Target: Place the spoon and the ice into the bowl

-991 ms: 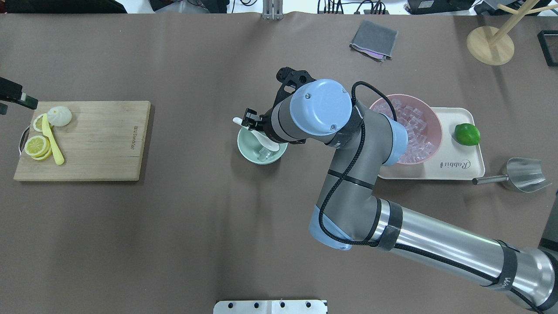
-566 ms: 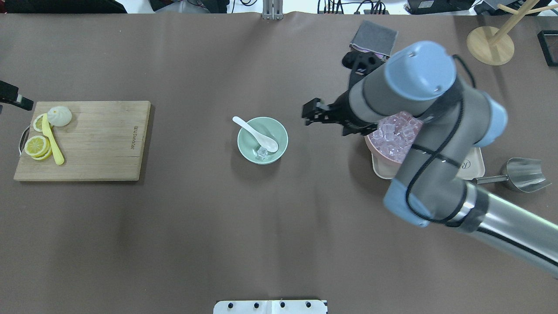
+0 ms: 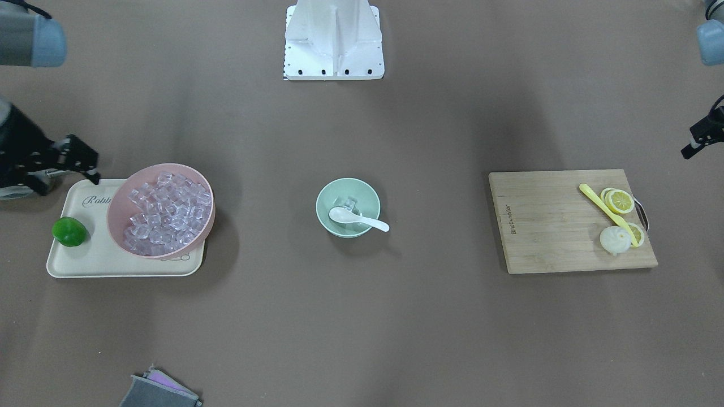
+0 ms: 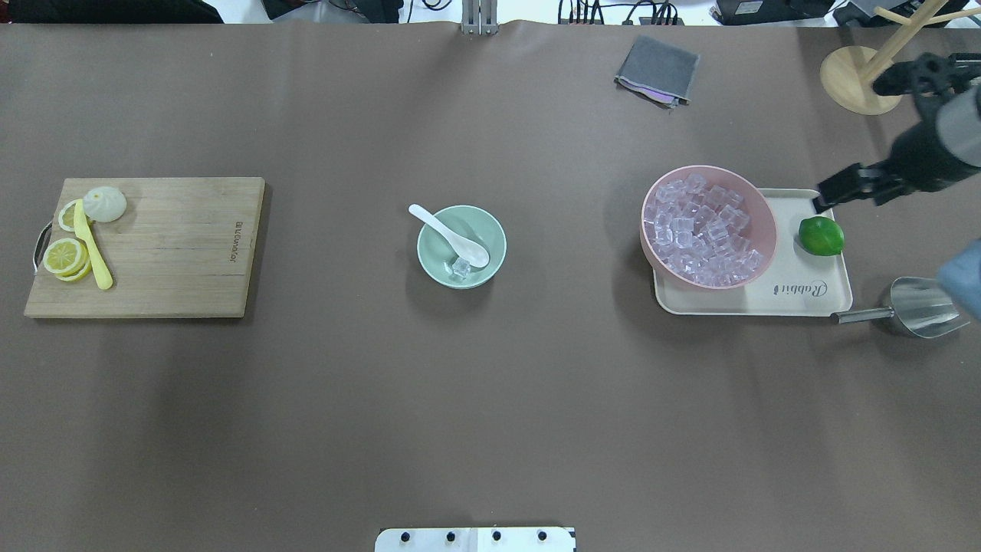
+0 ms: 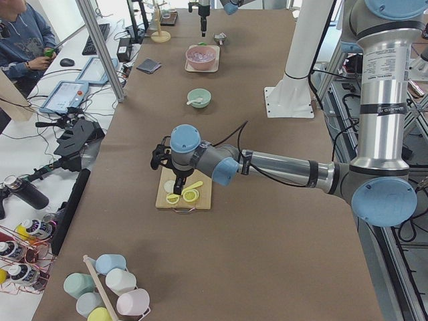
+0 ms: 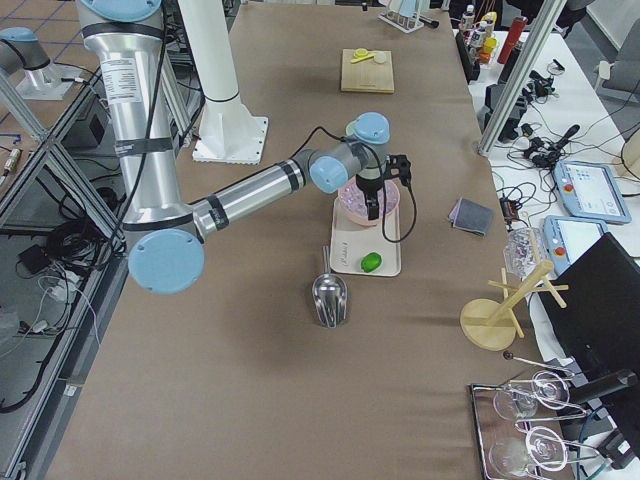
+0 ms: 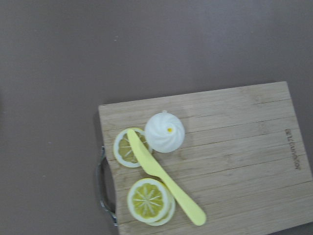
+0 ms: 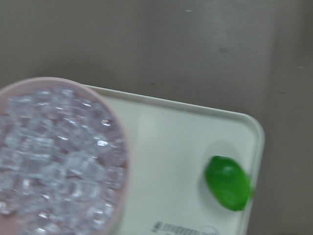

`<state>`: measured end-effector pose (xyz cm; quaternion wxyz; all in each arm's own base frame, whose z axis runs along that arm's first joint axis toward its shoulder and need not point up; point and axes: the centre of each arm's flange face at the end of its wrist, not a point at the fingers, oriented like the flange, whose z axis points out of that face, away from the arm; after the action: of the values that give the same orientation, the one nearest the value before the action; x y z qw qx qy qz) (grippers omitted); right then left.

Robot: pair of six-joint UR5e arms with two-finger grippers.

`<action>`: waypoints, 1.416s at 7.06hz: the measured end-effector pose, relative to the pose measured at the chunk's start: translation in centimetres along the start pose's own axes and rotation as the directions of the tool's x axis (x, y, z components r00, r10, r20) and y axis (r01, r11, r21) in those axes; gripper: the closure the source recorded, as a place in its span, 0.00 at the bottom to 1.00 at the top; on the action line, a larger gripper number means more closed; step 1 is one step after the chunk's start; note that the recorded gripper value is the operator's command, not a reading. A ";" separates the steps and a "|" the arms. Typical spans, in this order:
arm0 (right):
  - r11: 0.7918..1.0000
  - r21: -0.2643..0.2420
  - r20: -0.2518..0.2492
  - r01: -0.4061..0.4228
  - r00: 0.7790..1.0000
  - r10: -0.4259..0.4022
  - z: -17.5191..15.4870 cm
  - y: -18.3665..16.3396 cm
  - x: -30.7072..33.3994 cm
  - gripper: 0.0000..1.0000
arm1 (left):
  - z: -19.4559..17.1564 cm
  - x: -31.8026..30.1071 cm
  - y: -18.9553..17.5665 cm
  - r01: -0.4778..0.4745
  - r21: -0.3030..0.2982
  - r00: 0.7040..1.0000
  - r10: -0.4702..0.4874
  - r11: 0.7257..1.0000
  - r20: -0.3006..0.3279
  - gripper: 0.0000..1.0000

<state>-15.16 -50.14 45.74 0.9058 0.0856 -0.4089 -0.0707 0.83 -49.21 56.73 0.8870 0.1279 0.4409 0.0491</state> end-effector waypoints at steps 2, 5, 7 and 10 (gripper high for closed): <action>0.996 -0.022 -0.027 0.082 0.996 -0.083 -1.4 3.2 12.8 0.00 | -1.2 -4.0 0.9 -0.003 -0.016 0.999 0.004 1.000 0.034 0.02; 0.993 -0.043 -0.020 0.106 0.994 -0.107 -1.4 7.1 22.2 0.00 | -3.9 -8.6 3.2 -0.044 -0.066 0.992 0.052 0.997 0.112 0.02; 0.995 -0.046 -0.013 0.092 0.996 -0.093 -1.4 8.9 24.2 0.00 | -3.6 -10.3 5.8 -0.016 -0.099 0.989 0.030 0.995 0.144 0.02; 0.995 -0.037 -0.050 0.089 0.995 -0.091 -2.1 9.0 25.1 0.00 | -3.0 -11.2 7.3 0.011 -0.121 0.988 0.008 0.993 0.155 0.02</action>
<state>3.37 -46.14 64.60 0.9132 0.0901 -0.3800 -0.1163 -8.16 -43.85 65.65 0.9248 0.0767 0.3669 0.0651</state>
